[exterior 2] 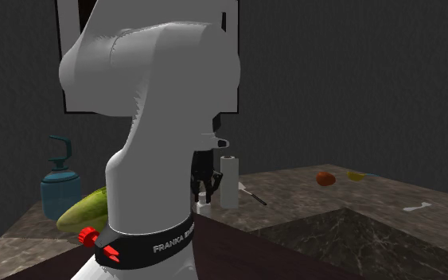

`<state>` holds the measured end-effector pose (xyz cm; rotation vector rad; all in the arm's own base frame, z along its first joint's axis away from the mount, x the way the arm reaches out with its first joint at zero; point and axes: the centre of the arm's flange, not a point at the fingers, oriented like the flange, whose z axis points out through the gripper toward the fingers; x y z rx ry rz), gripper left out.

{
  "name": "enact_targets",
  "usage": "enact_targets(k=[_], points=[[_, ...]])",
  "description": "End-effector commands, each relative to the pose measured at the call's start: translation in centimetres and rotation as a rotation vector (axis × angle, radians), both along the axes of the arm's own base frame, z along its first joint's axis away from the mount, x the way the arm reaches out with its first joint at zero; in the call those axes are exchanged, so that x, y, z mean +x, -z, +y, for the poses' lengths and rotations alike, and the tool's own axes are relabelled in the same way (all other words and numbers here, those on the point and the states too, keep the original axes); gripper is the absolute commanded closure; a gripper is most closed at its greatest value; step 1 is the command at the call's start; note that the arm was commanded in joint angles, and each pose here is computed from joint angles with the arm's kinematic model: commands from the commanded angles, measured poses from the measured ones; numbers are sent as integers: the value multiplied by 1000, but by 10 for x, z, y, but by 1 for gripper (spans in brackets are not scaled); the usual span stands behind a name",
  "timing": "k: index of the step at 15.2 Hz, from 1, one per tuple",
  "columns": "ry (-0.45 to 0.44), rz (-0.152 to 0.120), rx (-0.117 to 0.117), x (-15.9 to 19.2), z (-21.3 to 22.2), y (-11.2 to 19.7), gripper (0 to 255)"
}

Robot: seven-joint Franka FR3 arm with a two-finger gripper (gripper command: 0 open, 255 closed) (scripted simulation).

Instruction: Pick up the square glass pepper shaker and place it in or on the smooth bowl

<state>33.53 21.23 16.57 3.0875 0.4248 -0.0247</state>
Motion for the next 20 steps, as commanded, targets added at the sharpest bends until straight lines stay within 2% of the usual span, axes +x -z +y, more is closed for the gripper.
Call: enact_targets(k=[1,20], points=[[0,1,0,0,0,-10,255],[0,1,0,0,0,-110,255]])
